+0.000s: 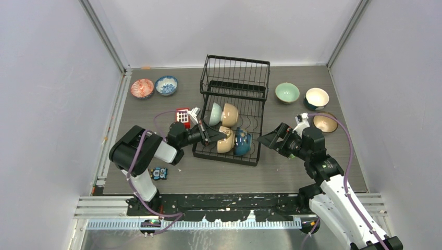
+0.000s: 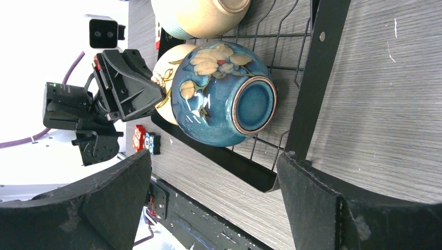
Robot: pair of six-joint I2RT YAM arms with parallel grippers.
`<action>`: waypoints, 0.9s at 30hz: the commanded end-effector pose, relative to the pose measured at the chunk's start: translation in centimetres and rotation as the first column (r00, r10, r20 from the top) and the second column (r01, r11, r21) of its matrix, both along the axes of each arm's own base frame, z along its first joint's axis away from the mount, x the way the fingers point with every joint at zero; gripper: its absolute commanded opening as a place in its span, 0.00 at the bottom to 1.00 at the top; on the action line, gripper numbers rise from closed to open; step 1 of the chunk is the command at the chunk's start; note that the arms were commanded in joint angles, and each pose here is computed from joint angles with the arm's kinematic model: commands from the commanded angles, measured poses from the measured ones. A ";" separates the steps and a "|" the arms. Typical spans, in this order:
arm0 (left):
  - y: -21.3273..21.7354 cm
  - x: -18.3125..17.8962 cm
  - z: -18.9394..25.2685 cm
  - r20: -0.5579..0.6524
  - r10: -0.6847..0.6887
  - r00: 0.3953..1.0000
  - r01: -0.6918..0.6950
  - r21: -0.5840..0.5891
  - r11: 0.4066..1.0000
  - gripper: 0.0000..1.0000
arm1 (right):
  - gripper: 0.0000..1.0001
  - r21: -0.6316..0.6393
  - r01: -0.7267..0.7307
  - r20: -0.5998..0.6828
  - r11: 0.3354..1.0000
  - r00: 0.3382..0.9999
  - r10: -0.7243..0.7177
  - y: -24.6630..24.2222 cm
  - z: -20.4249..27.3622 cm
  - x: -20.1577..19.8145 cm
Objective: Unload the bowls from the dish rack
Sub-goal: Pick up the bowl from the dish rack.
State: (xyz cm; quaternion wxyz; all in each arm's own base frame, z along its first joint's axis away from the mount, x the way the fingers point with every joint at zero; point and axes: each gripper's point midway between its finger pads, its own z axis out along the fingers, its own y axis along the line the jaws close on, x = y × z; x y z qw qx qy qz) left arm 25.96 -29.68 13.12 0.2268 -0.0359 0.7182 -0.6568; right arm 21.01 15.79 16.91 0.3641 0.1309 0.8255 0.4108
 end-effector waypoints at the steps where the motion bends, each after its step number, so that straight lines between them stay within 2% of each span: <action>1: -0.2 -0.6 4.6 0.132 -0.041 0.990 0.053 -0.089 0.995 0.00 | 0.93 0.001 -0.011 0.053 1.000 0.999 0.011 0.2 1.3 0.3; 13: -0.3 -0.9 9.5 0.221 -0.050 0.974 0.086 -0.160 0.983 0.00 | 0.93 0.001 -0.010 0.058 1.000 0.998 0.010 0.2 1.7 0.4; 27: 0.1 -1.6 9.7 0.248 -0.061 0.967 0.083 -0.078 0.994 0.00 | 0.93 -0.004 -0.006 0.054 1.000 0.998 0.006 0.1 1.6 0.3</action>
